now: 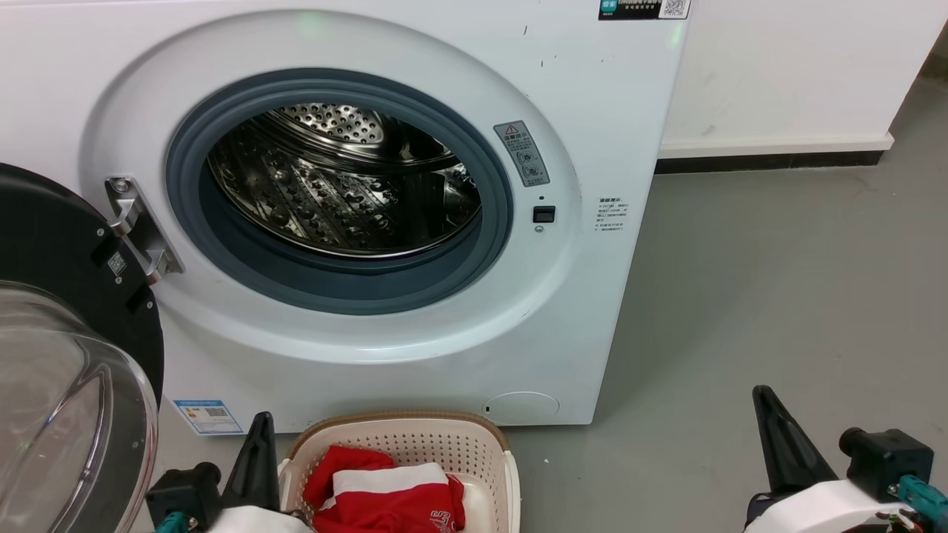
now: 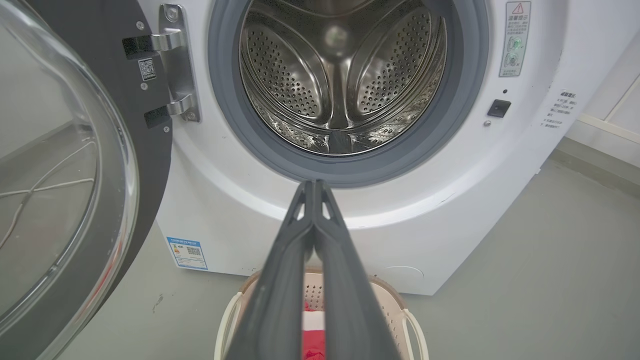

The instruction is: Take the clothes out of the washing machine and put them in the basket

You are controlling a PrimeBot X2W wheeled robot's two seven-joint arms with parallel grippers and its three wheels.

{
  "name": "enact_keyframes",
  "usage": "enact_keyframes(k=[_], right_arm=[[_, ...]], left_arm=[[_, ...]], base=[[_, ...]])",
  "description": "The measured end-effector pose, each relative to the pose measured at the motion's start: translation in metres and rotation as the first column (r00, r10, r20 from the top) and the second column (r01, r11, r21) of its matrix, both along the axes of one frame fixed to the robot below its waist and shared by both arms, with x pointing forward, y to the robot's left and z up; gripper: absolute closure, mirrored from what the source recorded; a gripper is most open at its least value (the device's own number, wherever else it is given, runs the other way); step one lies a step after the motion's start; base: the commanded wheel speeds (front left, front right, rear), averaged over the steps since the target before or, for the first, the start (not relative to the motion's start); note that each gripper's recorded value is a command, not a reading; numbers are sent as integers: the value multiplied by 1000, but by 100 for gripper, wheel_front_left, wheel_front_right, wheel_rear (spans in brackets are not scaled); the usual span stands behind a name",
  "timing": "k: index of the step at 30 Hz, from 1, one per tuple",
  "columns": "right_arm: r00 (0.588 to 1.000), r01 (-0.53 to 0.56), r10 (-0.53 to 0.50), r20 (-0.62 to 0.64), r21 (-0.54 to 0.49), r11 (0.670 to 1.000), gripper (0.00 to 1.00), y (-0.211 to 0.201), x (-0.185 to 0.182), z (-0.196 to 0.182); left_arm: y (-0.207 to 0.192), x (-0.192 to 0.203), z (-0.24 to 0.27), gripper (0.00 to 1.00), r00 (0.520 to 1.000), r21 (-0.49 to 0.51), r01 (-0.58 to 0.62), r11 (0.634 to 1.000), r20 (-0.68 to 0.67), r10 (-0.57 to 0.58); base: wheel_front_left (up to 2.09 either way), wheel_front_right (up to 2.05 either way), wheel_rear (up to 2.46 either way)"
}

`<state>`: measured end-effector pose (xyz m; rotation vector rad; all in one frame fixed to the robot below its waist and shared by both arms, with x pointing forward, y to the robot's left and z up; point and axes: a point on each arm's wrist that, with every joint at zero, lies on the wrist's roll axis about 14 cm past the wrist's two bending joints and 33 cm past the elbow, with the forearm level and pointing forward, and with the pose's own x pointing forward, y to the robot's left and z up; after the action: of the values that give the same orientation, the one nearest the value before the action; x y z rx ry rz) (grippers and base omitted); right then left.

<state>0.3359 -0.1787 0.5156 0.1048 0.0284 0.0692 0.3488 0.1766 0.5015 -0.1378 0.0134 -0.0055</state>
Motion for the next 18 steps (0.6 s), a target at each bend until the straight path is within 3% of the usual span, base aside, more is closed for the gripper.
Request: enact_keyframes(k=[9, 18], right_arm=[[1000, 6, -4, -12, 183, 983, 100, -2, 5, -3], [1000, 15, -8, -23, 342, 940, 100, -3, 10, -5]], left_arm=[[4, 4, -5, 100, 999, -175, -22, 984, -37, 15], [7, 8, -8, 100, 998, -328, -39, 944, -61, 19]], base=[[0, 0, 0], [0, 0, 0]])
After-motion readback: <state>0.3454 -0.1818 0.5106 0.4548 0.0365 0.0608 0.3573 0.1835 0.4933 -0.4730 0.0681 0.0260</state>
